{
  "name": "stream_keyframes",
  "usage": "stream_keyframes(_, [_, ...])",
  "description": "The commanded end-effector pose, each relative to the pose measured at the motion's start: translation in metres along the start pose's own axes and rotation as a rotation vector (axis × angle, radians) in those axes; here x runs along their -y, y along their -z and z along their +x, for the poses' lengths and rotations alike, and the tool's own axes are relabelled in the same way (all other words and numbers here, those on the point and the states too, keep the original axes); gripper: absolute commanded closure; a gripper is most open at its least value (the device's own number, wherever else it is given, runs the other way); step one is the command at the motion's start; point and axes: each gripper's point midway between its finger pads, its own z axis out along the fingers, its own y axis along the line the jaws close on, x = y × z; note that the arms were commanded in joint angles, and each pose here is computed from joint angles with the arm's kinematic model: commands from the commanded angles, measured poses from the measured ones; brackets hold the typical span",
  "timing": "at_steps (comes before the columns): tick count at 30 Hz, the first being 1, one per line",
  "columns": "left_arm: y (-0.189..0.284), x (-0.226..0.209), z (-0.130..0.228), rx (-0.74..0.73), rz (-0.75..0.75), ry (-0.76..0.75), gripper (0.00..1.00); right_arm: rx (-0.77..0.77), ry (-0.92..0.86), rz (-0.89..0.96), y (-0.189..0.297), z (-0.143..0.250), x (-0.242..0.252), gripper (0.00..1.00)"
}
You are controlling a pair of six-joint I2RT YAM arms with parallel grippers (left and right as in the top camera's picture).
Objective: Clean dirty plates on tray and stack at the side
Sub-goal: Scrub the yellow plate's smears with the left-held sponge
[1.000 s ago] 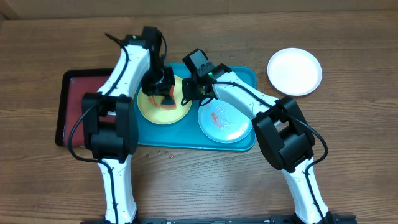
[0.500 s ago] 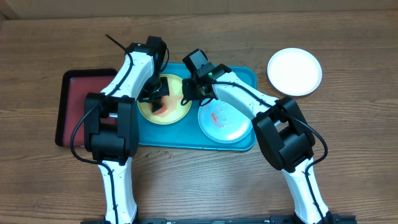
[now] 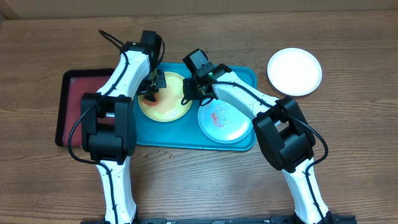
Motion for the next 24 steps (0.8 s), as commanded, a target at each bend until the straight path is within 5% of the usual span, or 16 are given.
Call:
stream_keyframes(1, [0.005, 0.051, 0.006, -0.059, 0.258, 0.0, 0.96, -0.027, -0.015, 0.096, -0.012, 0.012, 0.029, 0.96])
stream_keyframes(14, [0.013, 0.069, 0.049, -0.189, 0.33, -0.238, 0.96, -0.028, -0.015, 0.097, -0.012, 0.013, 0.029, 0.96])
stream_keyframes(24, [0.003, -0.033, 0.023, -0.105, -0.177, -0.144, 0.96, -0.031, -0.015, 0.098, -0.012, 0.013, 0.029, 0.96])
